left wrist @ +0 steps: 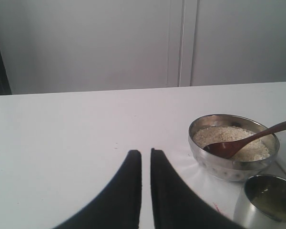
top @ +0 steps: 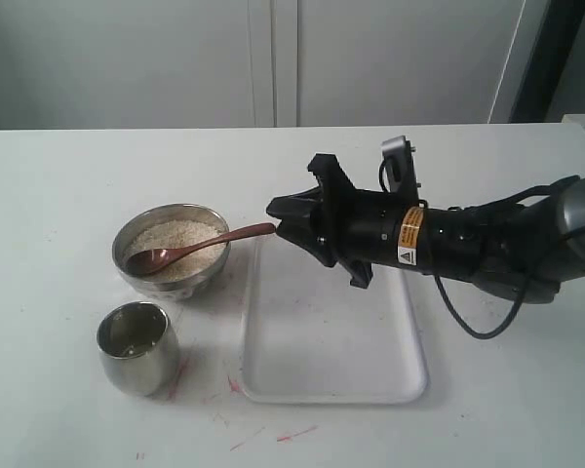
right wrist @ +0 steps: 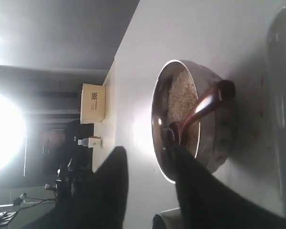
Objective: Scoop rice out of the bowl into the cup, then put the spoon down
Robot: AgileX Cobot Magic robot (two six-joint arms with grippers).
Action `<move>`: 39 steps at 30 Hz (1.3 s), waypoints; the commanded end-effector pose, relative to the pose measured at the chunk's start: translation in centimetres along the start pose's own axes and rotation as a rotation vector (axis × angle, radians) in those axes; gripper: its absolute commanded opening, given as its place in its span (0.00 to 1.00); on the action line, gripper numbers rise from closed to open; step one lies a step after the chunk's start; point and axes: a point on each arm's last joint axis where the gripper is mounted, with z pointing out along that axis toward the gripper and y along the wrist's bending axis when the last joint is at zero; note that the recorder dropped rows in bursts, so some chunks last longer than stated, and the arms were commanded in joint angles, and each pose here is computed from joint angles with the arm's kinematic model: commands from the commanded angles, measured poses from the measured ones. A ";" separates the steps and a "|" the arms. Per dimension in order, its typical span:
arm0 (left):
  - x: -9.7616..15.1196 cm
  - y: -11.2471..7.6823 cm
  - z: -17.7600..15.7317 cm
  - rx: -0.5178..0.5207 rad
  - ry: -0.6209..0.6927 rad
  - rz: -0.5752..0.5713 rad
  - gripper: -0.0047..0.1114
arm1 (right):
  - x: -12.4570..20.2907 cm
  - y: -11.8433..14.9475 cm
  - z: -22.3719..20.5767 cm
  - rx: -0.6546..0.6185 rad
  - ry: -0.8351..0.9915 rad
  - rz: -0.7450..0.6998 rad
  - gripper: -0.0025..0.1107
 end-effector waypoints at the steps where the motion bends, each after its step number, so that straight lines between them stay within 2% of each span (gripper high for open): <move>1: -0.2 0.0 0.0 0.002 -0.012 -0.006 0.16 | 0.0 0.1 0.1 -0.001 0.006 -0.012 0.49; 4: -0.2 0.0 0.0 0.002 -0.012 -0.006 0.16 | -0.1 -0.2 0.1 0.026 -0.003 -0.006 0.54; 16: -0.2 0.0 0.0 0.002 -0.012 -0.006 0.16 | -0.6 -0.8 0.1 0.090 -0.056 0.025 0.54; 39: -0.2 0.0 0.0 0.002 -0.012 -0.006 0.16 | -1.3 -2.1 3.2 0.091 -0.037 0.048 0.54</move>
